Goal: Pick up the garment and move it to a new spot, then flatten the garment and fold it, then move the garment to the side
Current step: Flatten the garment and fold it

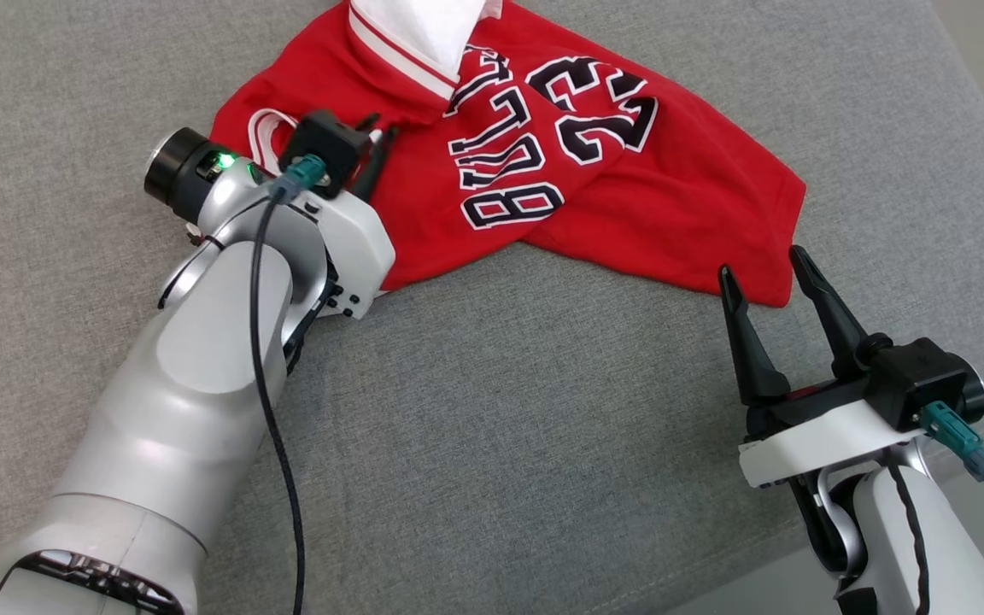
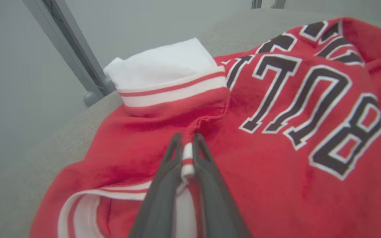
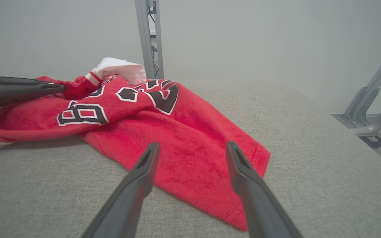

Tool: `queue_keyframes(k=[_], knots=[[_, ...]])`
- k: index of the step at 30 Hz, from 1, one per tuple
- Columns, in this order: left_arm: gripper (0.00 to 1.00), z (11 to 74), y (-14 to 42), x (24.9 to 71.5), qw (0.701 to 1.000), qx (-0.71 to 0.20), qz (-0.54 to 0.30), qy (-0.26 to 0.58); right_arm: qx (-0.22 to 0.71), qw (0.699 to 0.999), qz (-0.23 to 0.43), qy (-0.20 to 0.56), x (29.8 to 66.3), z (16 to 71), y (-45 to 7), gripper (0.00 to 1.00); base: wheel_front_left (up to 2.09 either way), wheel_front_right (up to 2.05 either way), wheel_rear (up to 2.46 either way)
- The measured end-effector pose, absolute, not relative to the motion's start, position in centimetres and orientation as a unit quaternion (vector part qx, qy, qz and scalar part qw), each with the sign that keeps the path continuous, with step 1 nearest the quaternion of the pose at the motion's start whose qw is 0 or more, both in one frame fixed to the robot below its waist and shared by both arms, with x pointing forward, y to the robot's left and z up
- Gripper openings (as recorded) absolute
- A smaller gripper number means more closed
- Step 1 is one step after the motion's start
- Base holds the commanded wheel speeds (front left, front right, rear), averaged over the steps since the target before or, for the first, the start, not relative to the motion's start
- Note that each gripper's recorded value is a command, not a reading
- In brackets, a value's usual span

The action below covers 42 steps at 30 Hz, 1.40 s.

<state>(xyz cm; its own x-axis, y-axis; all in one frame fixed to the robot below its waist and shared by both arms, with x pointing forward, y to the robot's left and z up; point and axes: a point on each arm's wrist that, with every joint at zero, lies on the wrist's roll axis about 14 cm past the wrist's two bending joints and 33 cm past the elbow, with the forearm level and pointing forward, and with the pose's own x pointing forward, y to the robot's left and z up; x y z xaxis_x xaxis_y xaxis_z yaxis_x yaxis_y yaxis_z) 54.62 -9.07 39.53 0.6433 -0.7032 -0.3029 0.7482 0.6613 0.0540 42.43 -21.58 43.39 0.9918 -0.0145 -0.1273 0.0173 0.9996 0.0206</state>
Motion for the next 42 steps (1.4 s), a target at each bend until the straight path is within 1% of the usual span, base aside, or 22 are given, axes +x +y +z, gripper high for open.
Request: queue_keyframes(k=[5, 9, 11, 14, 17, 22, 23, 26, 29, 36, 42], knots=[[0.0, 41.1, -9.0, 55.1, 0.913, 0.033, -0.387, 0.125, 0.007, 0.998, -0.012, 0.063, 42.3, 43.5, -21.9, 1.0, 0.0, 0.0, 0.0], [0.0, 43.4, -8.4, 56.8, 0.925, -0.04, -0.354, 0.131, 0.006, 0.998, -0.01, 0.061, 42.3, 43.7, -21.7, 1.0, 0.0, 0.0, 0.0], [0.0, 45.1, -7.6, 58.5, 0.93, -0.053, -0.343, 0.123, 0.006, 0.998, -0.007, 0.061, 42.4, 43.6, -21.6, 1.0, 0.0, 0.0, 0.0], [0.0, 46.9, -4.7, 62.2, 0.942, -0.047, -0.31, 0.117, 0.006, 0.998, -0.001, 0.063, 42.7, 43.4, -21.2, 1.0, 0.0, 0.0, 0.0], [0.0, 48.1, -1.5, 65.6, 0.954, -0.062, -0.262, 0.128, 0.006, 0.998, 0.006, 0.061, 43.0, 43.5, -20.8, 1.0, 0.0, 0.0, 0.0], [0.0, 49.3, 2.4, 69.6, 0.973, -0.054, -0.187, 0.125, 0.009, 0.998, 0.004, 0.066, 42.8, 43.4, -21.0, 1.0, 0.0, 0.0, 0.0], [1.0, 48.9, 3.5, 70.1, 0.977, -0.051, -0.165, 0.128, 0.009, 0.998, 0.003, 0.067, 42.8, 43.3, -21.1, 1.0, 0.0, 0.0, 0.0], [1.0, 47.2, 4.7, 70.5, 0.978, -0.042, -0.142, 0.149, 0.01, 0.998, -0.003, 0.069, 42.5, 43.3, -21.5, 1.0, 0.0, 0.0, 0.0], [1.0, 47.0, 4.5, 70.3, 0.978, -0.047, -0.142, 0.143, 0.012, 0.998, -0.009, 0.068, 42.6, 43.3, -21.8, 1.0, 0.0, 0.0, 0.0], [1.0, 48.7, 5.9, 69.6, 0.984, -0.057, -0.141, 0.091, 0.009, 0.998, 0.013, 0.062, 43.5, 43.4, -20.4, 1.0, 0.0, 0.0, 0.0], [1.0, 50.6, 7.5, 66.9, 0.984, -0.108, -0.134, 0.045, 0.001, 0.999, 0.037, 0.029, 44.6, 45.3, -18.8, 1.0, 0.0, 0.0, 0.0]])
